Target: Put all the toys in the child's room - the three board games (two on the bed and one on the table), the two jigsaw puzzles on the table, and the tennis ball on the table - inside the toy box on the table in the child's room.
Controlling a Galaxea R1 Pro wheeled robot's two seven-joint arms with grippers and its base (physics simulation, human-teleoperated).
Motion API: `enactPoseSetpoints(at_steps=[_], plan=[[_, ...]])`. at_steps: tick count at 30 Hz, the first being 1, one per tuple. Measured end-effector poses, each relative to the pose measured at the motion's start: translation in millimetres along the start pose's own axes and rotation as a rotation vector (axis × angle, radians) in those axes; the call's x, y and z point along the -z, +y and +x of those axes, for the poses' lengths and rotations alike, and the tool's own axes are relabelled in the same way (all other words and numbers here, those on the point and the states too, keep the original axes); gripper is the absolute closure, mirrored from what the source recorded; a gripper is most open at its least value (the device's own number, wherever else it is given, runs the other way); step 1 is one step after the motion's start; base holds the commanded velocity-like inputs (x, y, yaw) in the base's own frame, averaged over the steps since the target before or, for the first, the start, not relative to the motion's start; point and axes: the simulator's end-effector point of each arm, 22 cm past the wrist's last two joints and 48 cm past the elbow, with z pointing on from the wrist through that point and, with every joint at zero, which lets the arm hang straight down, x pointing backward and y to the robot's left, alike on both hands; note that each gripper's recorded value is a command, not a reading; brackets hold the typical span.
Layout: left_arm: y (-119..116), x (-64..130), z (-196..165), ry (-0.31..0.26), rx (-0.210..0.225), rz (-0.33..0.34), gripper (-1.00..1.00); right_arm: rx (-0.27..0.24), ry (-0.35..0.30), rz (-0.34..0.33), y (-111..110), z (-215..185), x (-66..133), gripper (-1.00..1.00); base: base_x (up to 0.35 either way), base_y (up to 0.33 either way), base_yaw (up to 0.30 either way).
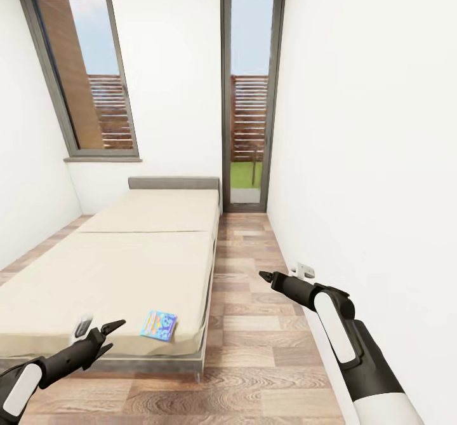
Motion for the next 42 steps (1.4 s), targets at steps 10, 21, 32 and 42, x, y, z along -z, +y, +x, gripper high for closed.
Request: enactPoseSetpoints(at_steps=[10, 21, 32, 42], plan=[[17, -7.5, 4, -0.014, -0.013, -0.008, -1.00, 0.000, 0.000, 0.000, -9, 13, -7.0, -1.00, 0.000, 0.000, 0.000], [35, -14.3, 10, -0.018, -0.016, -0.010, -1.00, 0.000, -0.001, 0.000, -20, 29, -14.5, -1.00, 0.000, 0.000, 0.000], [52, -21.2, 17, -0.018, -0.018, -0.008, -1.00, 0.001, -0.001, 0.001, -31, 45, -21.8, -1.00, 0.000, 0.000, 0.000], [69, -27.6, 25, -0.017, -0.020, -0.008, -1.00, 0.001, -0.001, 0.000, -41, 60, -28.3, -1.00, 0.000, 0.000, 0.000]])
